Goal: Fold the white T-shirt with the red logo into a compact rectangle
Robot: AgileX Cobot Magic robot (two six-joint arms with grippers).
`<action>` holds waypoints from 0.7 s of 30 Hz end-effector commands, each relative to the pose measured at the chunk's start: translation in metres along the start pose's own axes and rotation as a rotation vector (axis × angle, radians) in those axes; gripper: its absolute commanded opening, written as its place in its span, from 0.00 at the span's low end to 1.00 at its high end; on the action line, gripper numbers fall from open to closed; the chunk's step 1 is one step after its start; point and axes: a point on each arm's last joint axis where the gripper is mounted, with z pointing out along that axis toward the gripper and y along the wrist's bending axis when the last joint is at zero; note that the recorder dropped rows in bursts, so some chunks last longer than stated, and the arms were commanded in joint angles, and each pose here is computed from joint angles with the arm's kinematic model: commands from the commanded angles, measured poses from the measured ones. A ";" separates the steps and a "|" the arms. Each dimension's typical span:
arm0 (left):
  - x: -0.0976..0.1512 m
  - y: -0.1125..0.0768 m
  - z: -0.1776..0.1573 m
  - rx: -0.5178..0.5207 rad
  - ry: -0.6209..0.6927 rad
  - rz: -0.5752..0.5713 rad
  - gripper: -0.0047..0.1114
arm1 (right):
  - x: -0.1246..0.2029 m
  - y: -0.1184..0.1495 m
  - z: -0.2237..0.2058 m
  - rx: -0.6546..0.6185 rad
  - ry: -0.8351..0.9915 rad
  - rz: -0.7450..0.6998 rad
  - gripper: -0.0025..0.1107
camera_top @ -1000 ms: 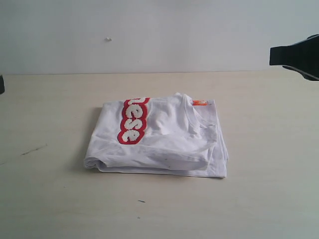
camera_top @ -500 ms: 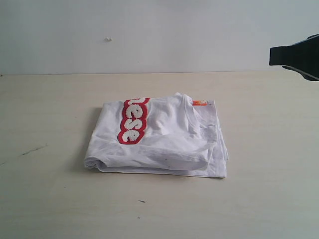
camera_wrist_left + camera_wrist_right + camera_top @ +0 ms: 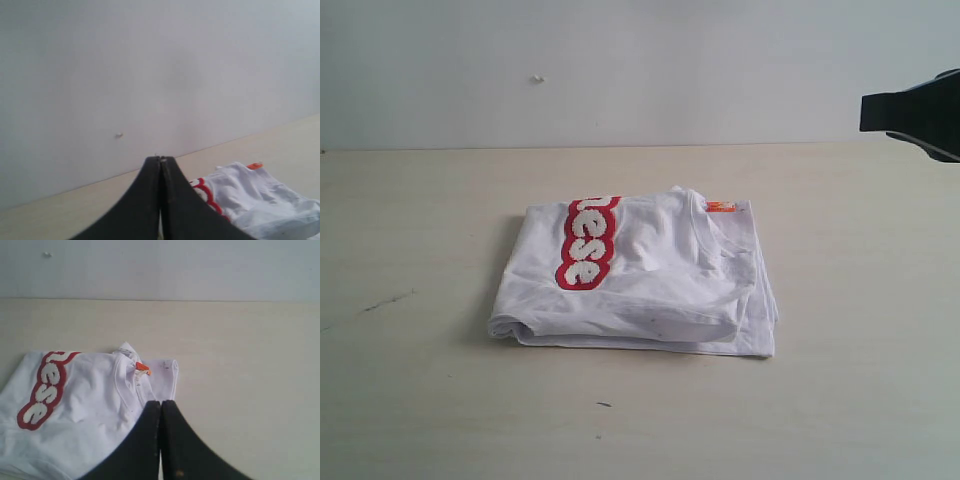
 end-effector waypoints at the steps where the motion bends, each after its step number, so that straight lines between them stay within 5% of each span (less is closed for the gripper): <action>1: 0.019 0.007 0.000 -0.098 0.030 -0.040 0.04 | 0.000 0.000 -0.001 -0.004 -0.012 -0.001 0.02; 21: 0.077 0.009 -0.011 -0.215 0.144 -0.085 0.04 | 0.000 0.000 -0.001 -0.004 -0.012 -0.001 0.02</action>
